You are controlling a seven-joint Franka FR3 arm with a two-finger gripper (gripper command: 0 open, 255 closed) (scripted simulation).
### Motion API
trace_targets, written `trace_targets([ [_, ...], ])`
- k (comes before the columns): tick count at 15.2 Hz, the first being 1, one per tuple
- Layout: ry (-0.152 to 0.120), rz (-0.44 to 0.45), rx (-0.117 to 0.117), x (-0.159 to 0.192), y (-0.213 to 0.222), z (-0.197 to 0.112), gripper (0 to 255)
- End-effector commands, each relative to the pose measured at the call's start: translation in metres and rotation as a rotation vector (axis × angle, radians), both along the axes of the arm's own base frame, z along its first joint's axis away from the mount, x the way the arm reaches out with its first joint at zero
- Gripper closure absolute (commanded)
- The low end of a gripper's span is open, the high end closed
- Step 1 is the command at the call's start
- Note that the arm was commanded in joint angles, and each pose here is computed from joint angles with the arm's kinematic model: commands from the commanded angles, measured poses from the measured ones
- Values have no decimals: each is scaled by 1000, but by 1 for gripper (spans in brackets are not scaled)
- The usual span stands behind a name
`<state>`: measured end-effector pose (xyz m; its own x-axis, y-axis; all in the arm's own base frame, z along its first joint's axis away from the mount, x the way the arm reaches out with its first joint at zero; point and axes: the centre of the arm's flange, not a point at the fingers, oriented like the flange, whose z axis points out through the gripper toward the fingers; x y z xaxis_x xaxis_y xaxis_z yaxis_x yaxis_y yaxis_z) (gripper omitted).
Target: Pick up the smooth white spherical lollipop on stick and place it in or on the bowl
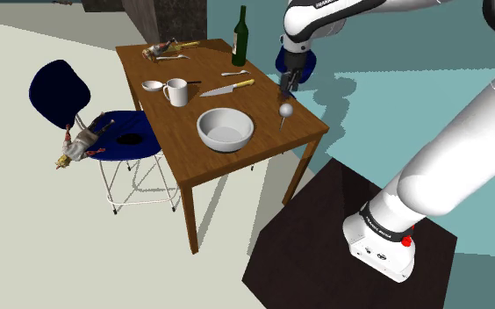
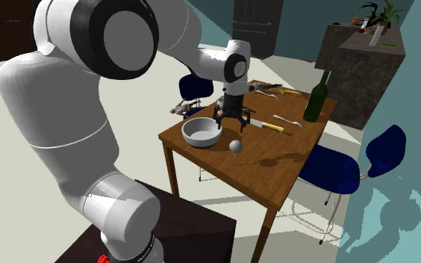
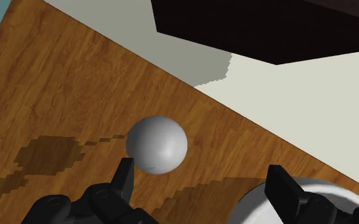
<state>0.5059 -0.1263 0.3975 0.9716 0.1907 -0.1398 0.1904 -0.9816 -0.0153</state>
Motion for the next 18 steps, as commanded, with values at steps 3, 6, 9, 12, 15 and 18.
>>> trace_targets([
  [3, 20, 13, -13, 33, -24, -36, 0],
  [6, 20, 13, -13, 32, -24, -47, 0],
  [9, 20, 13, -13, 29, -25, -63, 0],
  [12, 20, 13, -13, 27, -25, -76, 0],
  [15, 20, 13, -13, 27, -25, -76, 0],
  [18, 20, 13, -13, 27, -25, -76, 0],
])
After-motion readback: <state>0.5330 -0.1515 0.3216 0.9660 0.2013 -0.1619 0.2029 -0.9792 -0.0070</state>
